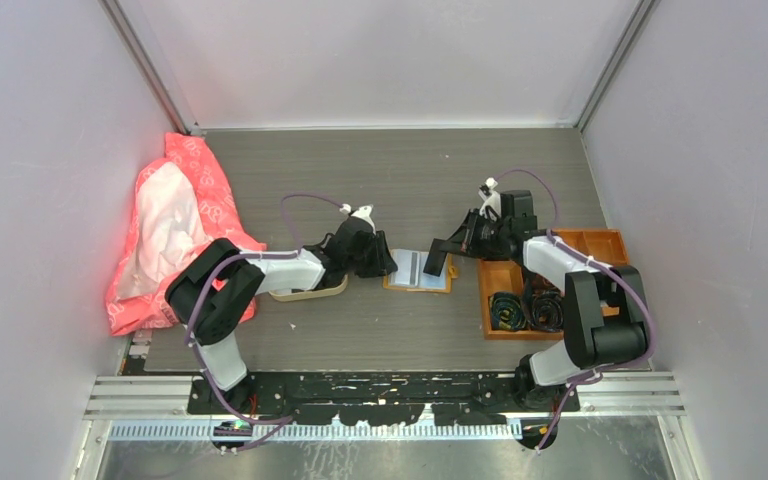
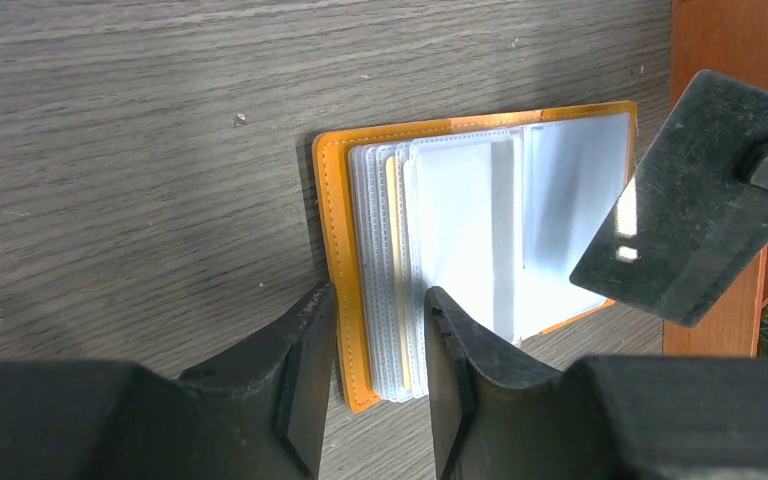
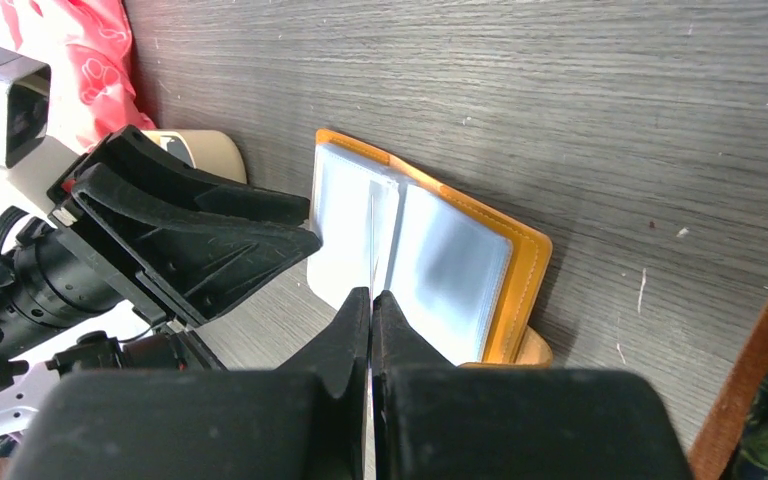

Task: Put the credit cards into the card holder
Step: Insert the credit card into the card holder.

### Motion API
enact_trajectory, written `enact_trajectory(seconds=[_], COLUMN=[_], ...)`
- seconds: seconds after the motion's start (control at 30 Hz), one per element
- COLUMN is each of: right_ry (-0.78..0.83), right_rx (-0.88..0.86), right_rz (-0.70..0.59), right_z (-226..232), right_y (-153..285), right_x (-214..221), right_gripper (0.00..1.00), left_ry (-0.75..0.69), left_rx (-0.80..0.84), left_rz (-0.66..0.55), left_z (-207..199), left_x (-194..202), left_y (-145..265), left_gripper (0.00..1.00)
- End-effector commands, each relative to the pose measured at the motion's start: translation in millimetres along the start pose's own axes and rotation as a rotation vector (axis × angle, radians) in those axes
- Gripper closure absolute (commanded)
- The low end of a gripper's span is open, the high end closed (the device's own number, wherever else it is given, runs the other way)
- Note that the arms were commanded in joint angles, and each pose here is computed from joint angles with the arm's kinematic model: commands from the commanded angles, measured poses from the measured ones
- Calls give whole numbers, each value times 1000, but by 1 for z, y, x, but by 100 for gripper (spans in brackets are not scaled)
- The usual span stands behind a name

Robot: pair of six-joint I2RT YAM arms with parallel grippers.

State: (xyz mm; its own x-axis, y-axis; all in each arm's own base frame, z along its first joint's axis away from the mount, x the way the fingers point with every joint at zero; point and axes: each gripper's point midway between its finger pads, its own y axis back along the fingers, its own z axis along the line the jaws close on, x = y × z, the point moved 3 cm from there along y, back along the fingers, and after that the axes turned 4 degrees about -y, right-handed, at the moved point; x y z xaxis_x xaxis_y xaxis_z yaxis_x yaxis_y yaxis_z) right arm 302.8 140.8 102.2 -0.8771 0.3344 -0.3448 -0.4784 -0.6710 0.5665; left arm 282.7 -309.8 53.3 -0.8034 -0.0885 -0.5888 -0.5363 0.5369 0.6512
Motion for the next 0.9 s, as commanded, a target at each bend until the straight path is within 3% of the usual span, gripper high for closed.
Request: enact_trajectory(seconds=[0.0, 0.47, 0.87], right_ry=[47, -4, 66], right_rx=[-63, -69, -52], right_rz=[-37, 4, -8], right_z=[16, 5, 12], right_y=[5, -21, -14], right_x=[-13, -11, -17], right_gripper=[99, 99, 99], left_ry=[-29, -27, -29], left_rx=[-126, -108, -108], left_rz=[99, 101, 101], left_z=[31, 27, 27], left_x=[30, 29, 29], left_y=[7, 9, 9], left_gripper=[62, 62, 61])
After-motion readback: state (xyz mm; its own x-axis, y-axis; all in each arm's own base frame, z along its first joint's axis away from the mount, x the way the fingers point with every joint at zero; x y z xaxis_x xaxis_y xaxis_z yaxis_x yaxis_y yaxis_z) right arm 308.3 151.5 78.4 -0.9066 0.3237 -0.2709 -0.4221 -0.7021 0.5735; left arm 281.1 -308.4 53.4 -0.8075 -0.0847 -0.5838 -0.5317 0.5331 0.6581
